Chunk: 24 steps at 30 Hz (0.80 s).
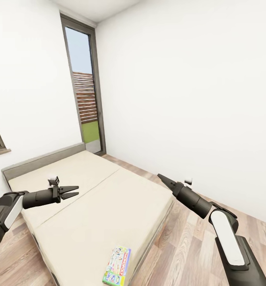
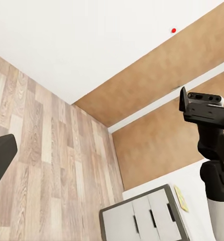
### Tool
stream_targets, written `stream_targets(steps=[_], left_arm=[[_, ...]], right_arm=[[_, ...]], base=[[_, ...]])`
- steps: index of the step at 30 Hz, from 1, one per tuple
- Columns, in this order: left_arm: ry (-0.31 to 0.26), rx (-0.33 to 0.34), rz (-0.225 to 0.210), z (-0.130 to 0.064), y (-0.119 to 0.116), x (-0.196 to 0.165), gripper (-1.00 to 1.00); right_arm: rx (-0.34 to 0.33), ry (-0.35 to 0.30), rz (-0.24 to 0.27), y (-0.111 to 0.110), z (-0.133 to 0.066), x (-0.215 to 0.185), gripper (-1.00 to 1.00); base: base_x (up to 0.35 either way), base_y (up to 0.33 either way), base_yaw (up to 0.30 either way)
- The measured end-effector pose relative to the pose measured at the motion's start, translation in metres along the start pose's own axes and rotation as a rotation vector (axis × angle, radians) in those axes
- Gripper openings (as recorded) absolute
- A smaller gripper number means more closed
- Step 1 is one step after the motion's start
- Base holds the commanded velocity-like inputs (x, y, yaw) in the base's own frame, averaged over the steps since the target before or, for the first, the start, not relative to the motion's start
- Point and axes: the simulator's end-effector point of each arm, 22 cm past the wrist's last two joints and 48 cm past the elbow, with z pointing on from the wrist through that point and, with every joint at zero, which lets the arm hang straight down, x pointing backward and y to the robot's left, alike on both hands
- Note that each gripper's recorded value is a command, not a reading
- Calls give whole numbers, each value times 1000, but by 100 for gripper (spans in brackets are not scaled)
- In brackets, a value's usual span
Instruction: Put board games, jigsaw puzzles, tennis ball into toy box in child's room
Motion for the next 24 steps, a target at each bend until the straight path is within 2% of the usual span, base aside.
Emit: stream_targets(steps=[12,24], left_arm=[[1,-1,0,0,0,0,100],[0,0,0,0,0,0,100]], right_arm=[[0,0,0,0,0,0,100],[-1,0,0,0,0,0,100]], base=[[0,-10,0],[0,-137,0]])
